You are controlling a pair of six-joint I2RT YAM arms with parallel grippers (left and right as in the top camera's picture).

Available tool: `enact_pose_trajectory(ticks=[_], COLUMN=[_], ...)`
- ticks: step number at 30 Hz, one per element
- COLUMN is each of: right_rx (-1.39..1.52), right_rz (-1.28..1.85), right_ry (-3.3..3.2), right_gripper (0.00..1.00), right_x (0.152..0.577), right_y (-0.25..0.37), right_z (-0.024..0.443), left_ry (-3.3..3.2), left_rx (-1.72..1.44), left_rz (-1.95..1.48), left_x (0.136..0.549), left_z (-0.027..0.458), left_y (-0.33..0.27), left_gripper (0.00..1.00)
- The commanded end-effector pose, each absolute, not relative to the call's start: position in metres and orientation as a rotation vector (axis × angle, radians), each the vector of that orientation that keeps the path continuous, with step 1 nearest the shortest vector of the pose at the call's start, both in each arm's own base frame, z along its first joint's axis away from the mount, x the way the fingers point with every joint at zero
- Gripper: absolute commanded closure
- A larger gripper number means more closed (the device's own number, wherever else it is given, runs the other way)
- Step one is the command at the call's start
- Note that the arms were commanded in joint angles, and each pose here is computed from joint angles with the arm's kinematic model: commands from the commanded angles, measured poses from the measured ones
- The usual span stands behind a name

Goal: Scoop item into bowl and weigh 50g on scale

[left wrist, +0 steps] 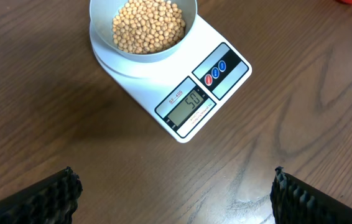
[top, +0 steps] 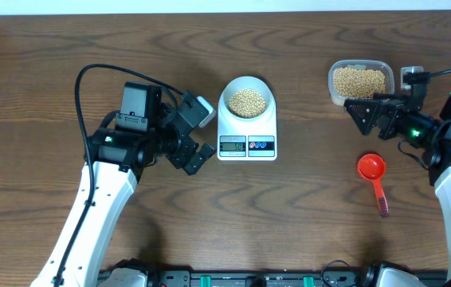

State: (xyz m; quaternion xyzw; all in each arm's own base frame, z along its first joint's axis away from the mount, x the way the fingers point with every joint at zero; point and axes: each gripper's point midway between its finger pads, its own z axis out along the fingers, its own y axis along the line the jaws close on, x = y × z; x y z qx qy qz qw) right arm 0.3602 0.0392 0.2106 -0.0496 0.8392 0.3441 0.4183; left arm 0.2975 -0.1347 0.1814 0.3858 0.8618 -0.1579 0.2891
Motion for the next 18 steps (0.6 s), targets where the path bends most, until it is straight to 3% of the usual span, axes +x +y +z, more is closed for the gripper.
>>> enact_pose_trajectory(ticks=[1,18], right_rx=[-0.196,-0.403], right_rz=[0.861,0.514], right_ry=[2.09,2.161], right_gripper=[0.01,0.01], right_x=[0.359,0.316], right_y=[0.05,0.097], right_z=[0.217,0.229], left_ry=[2.272,2.272], left_rx=[1.043,1.043], left_rz=[-0.419,-0.418], left_x=[0.302,0.302], left_z=[0.188,0.188], left_y=[-0.136,-0.136], left_gripper=[0.0,0.0])
